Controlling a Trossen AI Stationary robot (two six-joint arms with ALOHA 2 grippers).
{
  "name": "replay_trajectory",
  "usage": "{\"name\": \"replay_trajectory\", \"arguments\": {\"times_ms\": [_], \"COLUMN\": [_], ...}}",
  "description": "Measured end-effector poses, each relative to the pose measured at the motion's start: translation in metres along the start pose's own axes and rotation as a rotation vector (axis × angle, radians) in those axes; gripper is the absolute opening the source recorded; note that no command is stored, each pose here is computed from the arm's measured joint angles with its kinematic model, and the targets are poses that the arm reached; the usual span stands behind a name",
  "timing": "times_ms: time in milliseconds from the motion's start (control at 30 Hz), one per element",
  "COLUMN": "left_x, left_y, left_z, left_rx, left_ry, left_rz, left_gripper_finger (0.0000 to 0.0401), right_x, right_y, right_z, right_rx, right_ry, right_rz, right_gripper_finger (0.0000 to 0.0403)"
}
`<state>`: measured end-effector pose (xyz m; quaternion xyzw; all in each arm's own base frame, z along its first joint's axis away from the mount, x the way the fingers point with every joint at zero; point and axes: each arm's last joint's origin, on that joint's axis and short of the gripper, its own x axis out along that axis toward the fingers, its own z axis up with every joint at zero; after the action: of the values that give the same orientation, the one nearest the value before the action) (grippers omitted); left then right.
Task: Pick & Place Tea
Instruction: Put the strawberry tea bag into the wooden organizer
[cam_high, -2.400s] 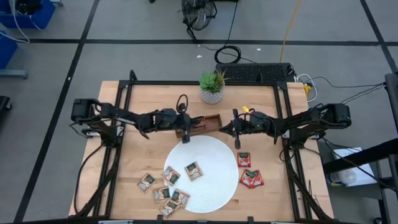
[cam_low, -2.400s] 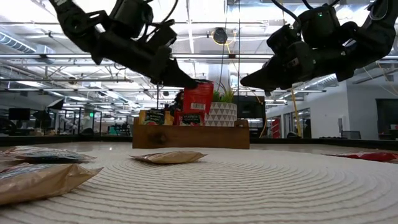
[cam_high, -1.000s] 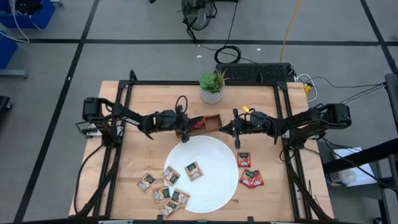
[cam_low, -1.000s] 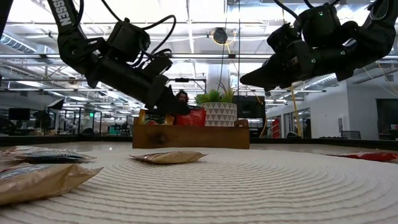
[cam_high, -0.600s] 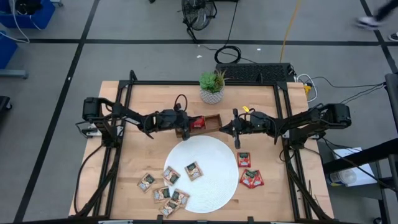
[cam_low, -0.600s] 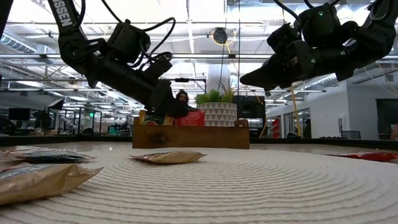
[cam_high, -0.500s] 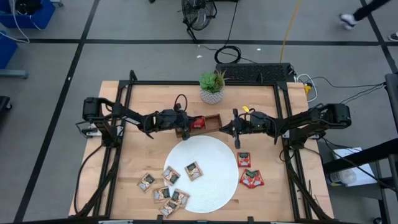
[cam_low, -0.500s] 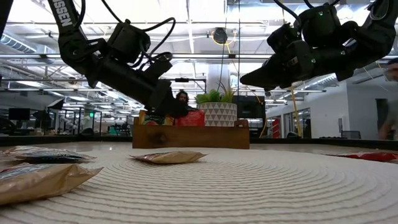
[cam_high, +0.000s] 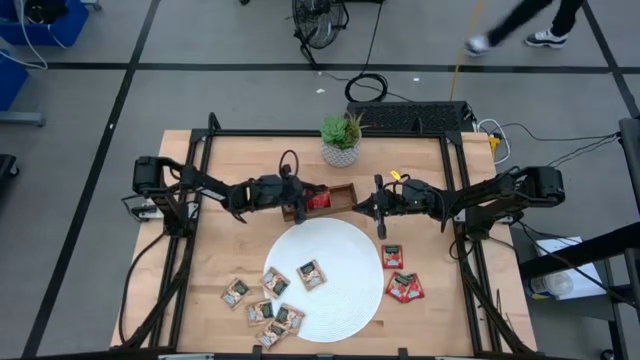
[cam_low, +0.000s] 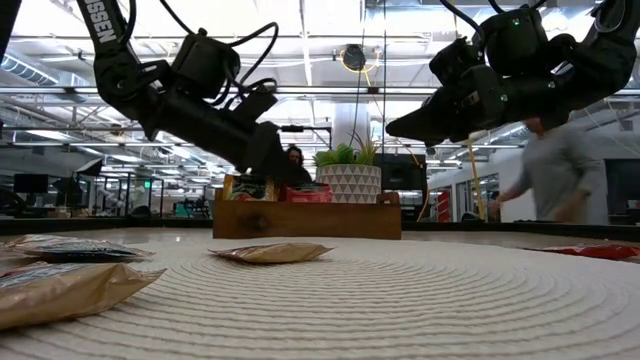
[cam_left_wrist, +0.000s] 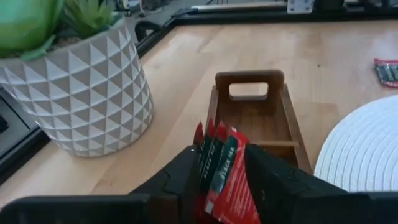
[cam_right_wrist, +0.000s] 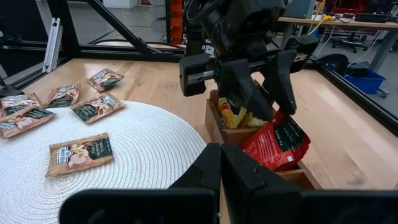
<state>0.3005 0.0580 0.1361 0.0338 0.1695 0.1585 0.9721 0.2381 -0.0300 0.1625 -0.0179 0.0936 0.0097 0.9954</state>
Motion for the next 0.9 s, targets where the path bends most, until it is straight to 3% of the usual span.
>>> {"name": "replay_trajectory", "arguments": {"times_ms": [300, 433, 567, 700, 900], "left_x": [-0.001, -0.002, 0.008, 0.018, 0.020], "left_y": [-0.003, -0.013, -0.024, -0.027, -0.017], "left_z": [0.008, 0.006, 0.008, 0.035, 0.086], "left_rx": [-0.035, -0.043, 0.020, 0.123, 0.236], "left_ry": [-0.076, -0.054, 0.166, 0.409, 0.550], "left_rz": [-0.009, -0.138, -0.171, -0.171, -0.191], "left_gripper_finger": [0.0167, 0.0164, 0.0123, 0.0025, 0.0004], "right_x": [0.000, 0.000, 0.000, 0.000, 0.000], "right_y": [0.000, 0.000, 0.000, 0.000, 0.000], "right_z": [0.000, 0.000, -0.001, -0.001, -0.001], "right_rx": [0.000, 0.000, -0.003, -0.003, -0.003], "right_ry": [0.001, 0.005, 0.006, 0.007, 0.007], "right_rz": [0.000, 0.001, 0.000, 0.001, 0.001], "right_gripper_finger": [0.0000, 0.0000, 0.0000, 0.0000, 0.0000]}}
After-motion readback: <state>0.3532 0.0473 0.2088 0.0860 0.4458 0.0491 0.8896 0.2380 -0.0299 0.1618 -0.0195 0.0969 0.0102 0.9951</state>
